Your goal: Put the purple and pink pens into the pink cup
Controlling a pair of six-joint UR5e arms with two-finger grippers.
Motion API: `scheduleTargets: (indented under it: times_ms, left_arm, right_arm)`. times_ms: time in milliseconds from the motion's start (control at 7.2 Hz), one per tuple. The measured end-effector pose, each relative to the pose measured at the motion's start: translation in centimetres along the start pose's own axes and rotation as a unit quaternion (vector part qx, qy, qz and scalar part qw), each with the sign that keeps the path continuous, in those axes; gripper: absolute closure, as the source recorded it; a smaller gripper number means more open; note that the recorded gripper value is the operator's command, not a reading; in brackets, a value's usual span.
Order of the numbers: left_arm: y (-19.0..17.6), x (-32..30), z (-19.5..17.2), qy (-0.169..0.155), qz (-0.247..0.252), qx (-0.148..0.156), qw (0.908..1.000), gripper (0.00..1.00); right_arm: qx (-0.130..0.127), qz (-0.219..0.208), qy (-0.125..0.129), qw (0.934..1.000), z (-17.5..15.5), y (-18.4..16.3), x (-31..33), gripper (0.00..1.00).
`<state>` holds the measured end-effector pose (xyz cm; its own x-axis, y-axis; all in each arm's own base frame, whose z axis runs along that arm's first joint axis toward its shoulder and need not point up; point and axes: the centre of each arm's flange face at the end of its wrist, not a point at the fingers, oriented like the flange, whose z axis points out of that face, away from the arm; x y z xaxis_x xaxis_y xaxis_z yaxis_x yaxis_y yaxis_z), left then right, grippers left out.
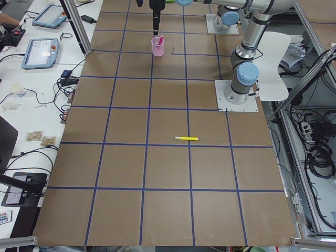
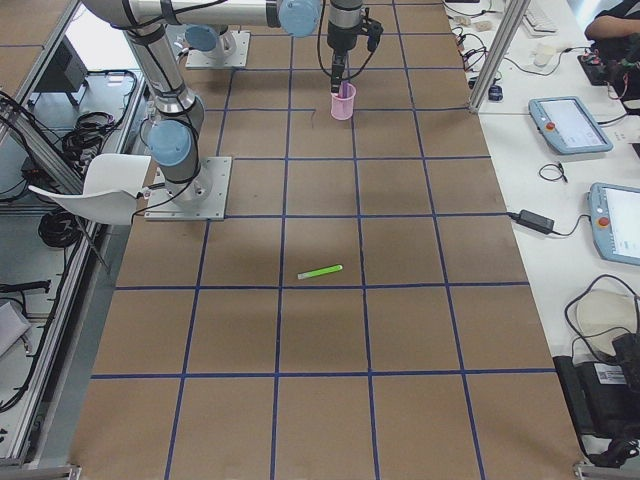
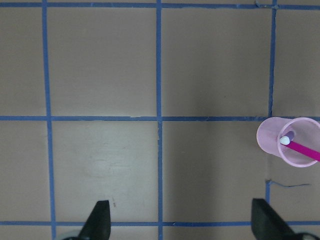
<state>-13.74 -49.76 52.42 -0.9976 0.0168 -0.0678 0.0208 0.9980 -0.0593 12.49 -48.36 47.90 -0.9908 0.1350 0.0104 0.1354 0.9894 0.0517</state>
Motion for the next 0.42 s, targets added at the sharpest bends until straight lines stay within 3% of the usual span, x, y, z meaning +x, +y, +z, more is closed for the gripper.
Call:
scheduleTargets:
  times_ms: [417]
  left_arm:
    - [-0.23, -0.22, 1.53, 0.019, 0.009, 0.006, 0.9998, 0.00]
  right_arm:
    - [0.000, -0.001, 0.001, 1.0000, 0.01, 0.00, 0.01, 0.00]
